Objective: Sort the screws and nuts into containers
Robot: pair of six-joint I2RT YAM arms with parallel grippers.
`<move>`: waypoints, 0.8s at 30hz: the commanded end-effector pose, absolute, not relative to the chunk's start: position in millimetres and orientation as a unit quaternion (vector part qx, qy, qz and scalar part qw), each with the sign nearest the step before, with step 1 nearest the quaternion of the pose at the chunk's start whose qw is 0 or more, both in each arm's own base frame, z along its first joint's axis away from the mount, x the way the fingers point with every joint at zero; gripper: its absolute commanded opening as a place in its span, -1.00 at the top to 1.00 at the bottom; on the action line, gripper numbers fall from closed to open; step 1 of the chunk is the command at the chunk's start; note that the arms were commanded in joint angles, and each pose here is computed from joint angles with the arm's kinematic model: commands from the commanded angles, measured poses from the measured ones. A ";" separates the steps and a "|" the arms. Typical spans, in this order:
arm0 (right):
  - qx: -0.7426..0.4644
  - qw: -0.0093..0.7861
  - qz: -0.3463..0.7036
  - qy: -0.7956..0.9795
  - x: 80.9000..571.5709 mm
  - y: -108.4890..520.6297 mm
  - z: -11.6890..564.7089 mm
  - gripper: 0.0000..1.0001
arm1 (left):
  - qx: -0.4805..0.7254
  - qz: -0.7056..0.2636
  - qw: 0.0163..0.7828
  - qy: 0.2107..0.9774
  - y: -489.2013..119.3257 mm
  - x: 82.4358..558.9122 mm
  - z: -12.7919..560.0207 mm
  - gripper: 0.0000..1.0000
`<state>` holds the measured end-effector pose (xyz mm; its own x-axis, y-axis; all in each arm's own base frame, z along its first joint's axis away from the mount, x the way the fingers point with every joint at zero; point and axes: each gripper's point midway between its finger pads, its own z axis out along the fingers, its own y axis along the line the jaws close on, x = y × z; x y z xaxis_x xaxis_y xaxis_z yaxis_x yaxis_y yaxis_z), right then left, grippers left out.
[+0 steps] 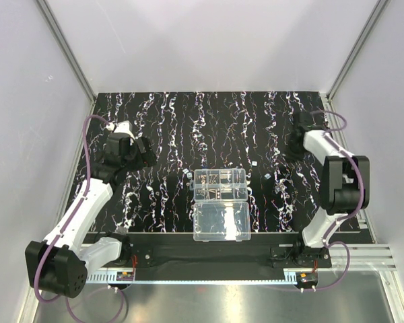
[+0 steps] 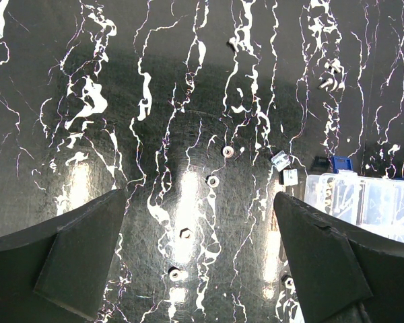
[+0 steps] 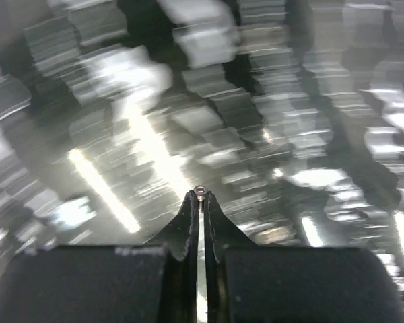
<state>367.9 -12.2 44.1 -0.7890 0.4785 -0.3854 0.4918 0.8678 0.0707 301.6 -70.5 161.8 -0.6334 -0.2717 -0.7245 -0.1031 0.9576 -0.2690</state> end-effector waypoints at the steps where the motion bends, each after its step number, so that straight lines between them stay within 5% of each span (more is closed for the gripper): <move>1: 0.172 0.254 0.046 0.951 389.0 65.4 97.8 1.00 | -0.099 -0.114 0.440 0.885 -72.9 308.5 177.3 -0.98; 11: 0.029 0.238 0.125 0.963 365.0 210.4 111.9 1.00 | -0.098 -0.121 0.445 0.882 -74.4 307.1 181.2 -0.98; 24: -0.030 0.177 0.126 0.976 320.4 251.9 77.4 1.00 | -0.097 -0.129 0.447 0.880 -76.7 305.2 183.3 -0.98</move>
